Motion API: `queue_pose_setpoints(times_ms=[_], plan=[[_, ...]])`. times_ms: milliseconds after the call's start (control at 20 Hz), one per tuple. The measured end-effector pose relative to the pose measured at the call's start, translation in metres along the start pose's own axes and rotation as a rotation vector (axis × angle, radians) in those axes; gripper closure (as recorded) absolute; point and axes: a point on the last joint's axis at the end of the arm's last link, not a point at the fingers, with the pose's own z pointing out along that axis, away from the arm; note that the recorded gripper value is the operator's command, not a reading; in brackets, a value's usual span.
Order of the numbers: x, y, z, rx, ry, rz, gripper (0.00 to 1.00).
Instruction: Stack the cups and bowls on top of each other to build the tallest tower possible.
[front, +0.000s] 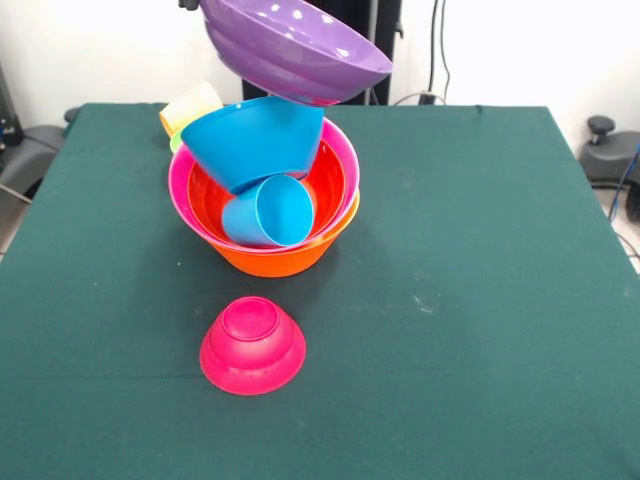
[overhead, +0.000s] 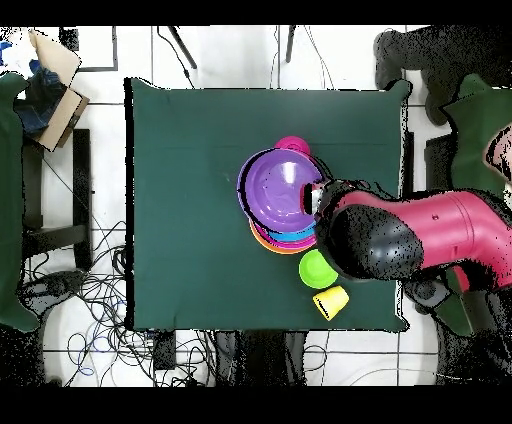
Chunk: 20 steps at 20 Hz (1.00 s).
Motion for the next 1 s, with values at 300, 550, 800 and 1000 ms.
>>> queue_pose_setpoints(times_ms=[300,550,800,1000], plan=[[0.0003,-0.0004,0.0003,0.002,0.000,-0.003,1.00],[0.0006,-0.0008,0.0007,0.005,-0.001,-0.005,1.00],[0.0010,-0.0007,0.0018,0.004,0.000,-0.007,1.00],[0.0036,0.0022,0.0100,-0.003,0.000,-0.024,1.00]])
